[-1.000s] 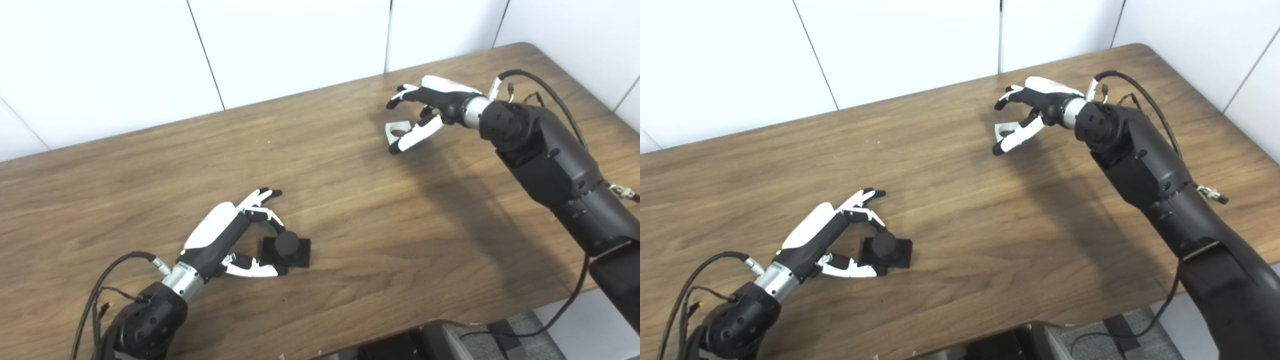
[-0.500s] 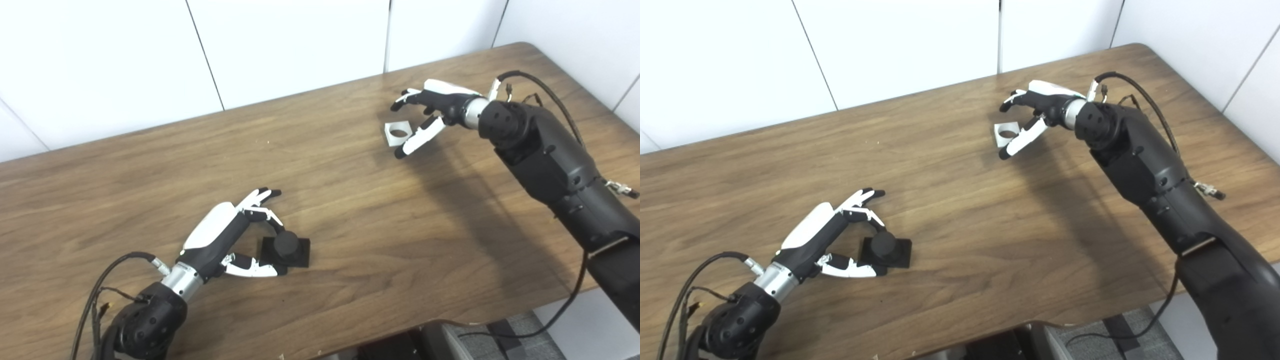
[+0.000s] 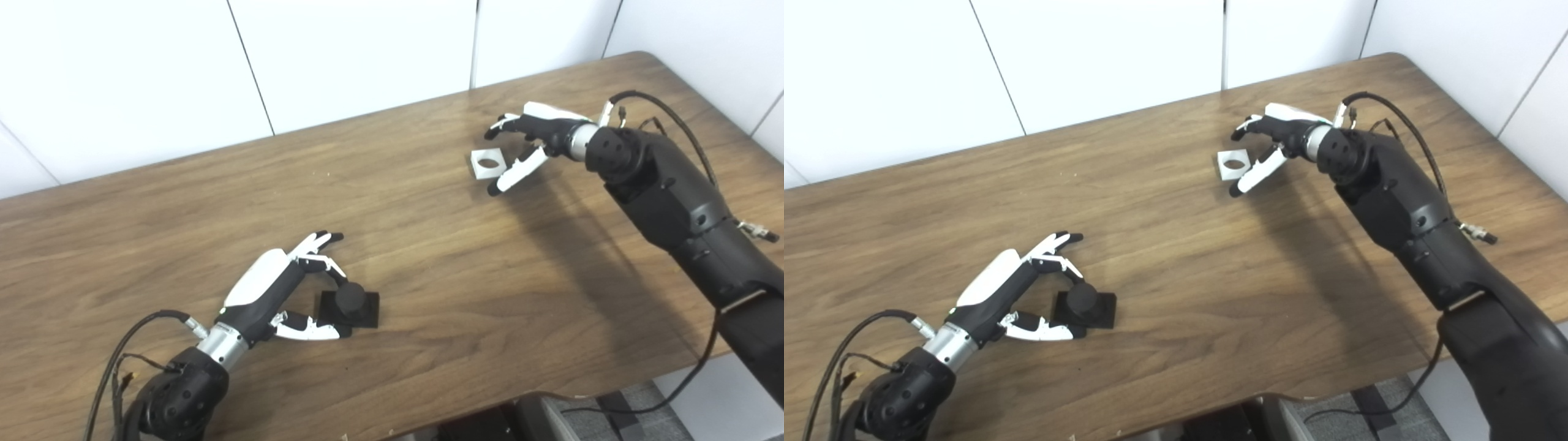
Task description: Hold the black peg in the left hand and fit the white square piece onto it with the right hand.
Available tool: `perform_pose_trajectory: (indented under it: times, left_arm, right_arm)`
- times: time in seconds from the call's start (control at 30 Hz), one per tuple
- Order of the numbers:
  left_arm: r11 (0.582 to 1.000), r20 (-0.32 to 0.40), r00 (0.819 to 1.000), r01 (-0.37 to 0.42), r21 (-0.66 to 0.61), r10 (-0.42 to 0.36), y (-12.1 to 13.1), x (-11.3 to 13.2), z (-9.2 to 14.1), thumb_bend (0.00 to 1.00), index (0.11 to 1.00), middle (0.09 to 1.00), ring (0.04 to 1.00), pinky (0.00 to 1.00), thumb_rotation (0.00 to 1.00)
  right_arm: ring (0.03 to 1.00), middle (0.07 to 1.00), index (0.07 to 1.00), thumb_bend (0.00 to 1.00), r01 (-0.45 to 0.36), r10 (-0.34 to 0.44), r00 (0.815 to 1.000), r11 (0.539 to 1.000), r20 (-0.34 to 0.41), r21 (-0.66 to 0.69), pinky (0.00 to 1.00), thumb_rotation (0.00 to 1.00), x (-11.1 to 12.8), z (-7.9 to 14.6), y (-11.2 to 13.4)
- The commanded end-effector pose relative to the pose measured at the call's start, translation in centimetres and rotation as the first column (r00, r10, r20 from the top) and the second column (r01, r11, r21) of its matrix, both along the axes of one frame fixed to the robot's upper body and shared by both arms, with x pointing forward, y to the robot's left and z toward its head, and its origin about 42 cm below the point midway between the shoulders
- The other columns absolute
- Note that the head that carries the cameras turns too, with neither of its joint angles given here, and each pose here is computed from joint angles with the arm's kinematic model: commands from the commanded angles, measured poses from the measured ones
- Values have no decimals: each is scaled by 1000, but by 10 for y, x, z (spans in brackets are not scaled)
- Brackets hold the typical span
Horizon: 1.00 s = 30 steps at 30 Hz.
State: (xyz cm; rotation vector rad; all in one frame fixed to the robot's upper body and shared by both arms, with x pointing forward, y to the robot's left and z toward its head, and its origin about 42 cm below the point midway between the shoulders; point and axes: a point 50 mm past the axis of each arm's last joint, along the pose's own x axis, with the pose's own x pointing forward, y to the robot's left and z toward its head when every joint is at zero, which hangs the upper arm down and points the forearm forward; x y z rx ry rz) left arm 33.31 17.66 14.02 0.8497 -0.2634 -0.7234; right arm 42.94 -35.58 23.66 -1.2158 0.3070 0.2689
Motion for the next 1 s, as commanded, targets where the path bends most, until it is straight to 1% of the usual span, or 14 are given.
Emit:
perform_pose_trajectory:
  times: [0.0,0.17,0.37,0.57,0.77,0.97]
  left_arm:
    - [991,-105,993,-36,126,49,16,-9,-27,523,492,966,1000,939,60]
    - [992,-103,994,-35,125,48,16,-9,-27,523,492,967,1000,930,61]
    - [992,-93,994,-36,123,48,15,-9,-25,523,492,962,1000,915,60]
    - [993,-96,994,-38,115,49,14,-9,-25,523,492,961,1000,915,61]
    - [993,-95,994,-39,114,50,14,-11,-25,523,492,960,1000,923,63]
    - [993,-103,993,-40,114,51,15,-12,-23,523,492,962,1000,925,63]
  right_arm:
    - [997,995,838,830,-43,47,993,998,113,-43,901,335,12,30,6]
    - [986,989,824,806,-52,58,992,997,112,-53,891,319,15,22,10]
    - [965,964,792,772,-57,63,992,997,110,-55,869,281,17,7,12]
    - [937,939,767,744,-55,62,991,996,116,-68,841,274,19,-6,11]
    - [919,913,726,681,-56,65,991,995,121,-77,816,248,18,-14,13]
    - [920,907,678,625,-46,57,991,994,119,-99,838,218,20,-19,16]
